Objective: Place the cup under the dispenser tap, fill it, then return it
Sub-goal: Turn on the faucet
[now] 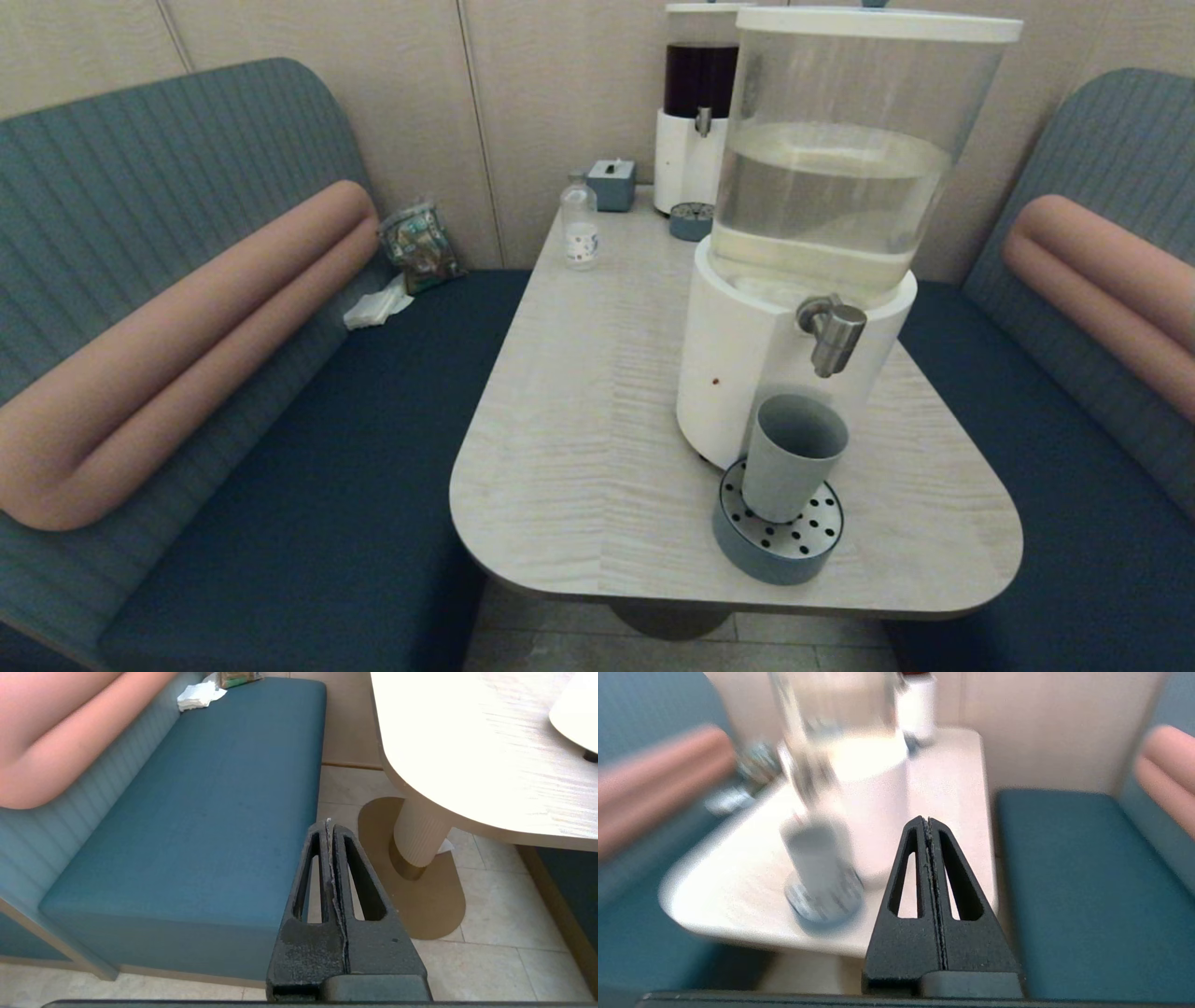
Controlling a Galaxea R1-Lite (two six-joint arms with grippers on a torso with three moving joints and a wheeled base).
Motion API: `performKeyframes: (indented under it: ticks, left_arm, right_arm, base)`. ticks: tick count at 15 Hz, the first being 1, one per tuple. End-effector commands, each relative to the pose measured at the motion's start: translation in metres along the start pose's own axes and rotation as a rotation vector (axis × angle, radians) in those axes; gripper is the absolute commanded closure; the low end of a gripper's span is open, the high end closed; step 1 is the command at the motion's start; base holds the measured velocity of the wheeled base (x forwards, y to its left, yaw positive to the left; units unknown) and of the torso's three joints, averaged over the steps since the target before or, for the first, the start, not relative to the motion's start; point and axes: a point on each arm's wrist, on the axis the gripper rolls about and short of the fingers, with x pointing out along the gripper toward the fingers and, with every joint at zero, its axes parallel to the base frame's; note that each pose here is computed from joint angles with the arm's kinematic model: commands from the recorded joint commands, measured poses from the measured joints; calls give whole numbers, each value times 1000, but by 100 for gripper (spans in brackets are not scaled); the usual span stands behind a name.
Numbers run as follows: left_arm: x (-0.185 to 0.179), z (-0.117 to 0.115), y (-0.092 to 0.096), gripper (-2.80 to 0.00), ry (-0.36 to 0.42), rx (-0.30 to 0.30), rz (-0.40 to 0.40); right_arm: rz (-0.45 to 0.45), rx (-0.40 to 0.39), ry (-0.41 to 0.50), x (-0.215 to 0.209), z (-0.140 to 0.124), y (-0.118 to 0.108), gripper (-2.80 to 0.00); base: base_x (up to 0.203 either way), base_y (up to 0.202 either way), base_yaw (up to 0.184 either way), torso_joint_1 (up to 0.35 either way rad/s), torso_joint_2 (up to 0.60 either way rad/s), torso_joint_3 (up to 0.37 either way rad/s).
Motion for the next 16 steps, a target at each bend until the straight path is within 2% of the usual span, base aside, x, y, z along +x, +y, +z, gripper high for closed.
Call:
performKeyframes:
  ticks: [1, 3, 5, 8, 10, 13, 16]
  left_arm:
    - [0, 0, 0, 0, 2, -1, 1]
    - [0, 0, 0, 0, 2, -1, 1]
    - [0, 0, 0, 0, 0, -1, 0]
    - [0, 0, 0, 0, 0, -1, 0]
    - [0, 0, 0, 0, 0, -1, 1]
    - [0, 0, 0, 0, 2, -1, 0]
    - [0, 0, 0, 0, 2, -1, 0]
  right_arm:
    - [19, 26, 124, 54, 44, 1, 0]
    - [48, 50, 282, 101, 72, 4, 0]
    - [65, 37, 467, 144, 81, 7, 0]
    - [92, -11, 714, 174, 97, 13, 0]
    - [119, -53, 783, 190, 104, 16, 0]
    - [189, -221, 901, 224, 83, 26, 0]
    - [258, -284, 887, 249, 69, 47, 0]
  base:
    - [0, 0, 0, 0, 0, 0]
    - [0, 0, 0, 0, 0, 0]
    - [0, 0, 0, 0, 0, 0]
    - [0, 0, 0, 0, 0, 0]
    - [0, 0, 0, 0, 0, 0]
    - [0, 0, 0, 0, 0, 0]
    - [0, 0, 0, 0, 0, 0]
